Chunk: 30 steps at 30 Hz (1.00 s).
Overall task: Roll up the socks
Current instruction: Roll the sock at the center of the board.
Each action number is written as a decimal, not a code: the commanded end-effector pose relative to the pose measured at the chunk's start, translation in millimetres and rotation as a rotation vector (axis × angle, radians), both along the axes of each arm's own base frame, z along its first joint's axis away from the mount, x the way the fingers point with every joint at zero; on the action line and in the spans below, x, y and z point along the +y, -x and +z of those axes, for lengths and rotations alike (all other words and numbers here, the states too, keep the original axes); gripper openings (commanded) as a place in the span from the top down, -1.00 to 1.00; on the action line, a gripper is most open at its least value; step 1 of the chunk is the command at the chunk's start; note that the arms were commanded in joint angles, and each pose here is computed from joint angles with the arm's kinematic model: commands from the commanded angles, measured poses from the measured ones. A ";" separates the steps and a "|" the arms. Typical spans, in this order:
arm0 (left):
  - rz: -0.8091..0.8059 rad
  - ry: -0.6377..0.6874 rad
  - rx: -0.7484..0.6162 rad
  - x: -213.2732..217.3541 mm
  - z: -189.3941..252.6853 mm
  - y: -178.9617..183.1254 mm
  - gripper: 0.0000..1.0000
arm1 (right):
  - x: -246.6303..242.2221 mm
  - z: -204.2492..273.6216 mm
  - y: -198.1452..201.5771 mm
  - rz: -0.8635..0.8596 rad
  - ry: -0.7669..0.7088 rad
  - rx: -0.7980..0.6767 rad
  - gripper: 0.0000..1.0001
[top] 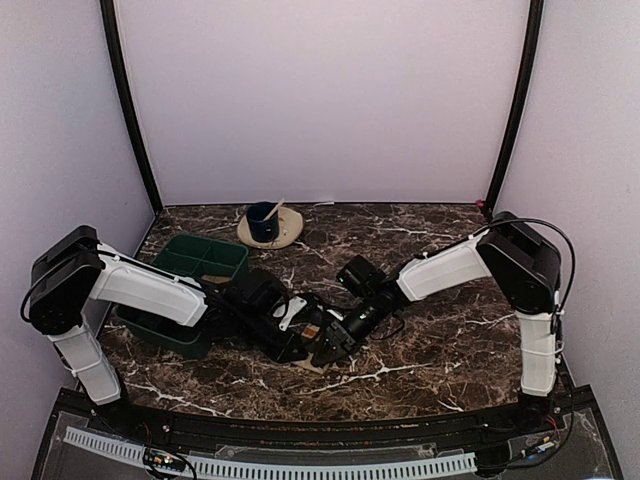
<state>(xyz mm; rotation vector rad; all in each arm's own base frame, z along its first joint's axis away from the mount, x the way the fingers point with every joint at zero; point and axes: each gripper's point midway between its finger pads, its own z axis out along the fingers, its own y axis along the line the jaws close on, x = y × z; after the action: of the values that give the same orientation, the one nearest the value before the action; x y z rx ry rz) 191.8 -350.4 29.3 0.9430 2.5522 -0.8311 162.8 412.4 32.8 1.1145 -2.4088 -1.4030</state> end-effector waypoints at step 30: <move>0.045 -0.117 0.129 21.9 -38.2 15.0 0.89 | -34.5 -27.1 -32.7 -0.176 0.098 -0.097 0.10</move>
<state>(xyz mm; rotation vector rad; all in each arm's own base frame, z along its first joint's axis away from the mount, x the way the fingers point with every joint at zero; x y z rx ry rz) 195.0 -357.6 24.1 0.8988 2.5636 -0.8706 181.3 397.4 33.4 1.0923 -2.5553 -1.4126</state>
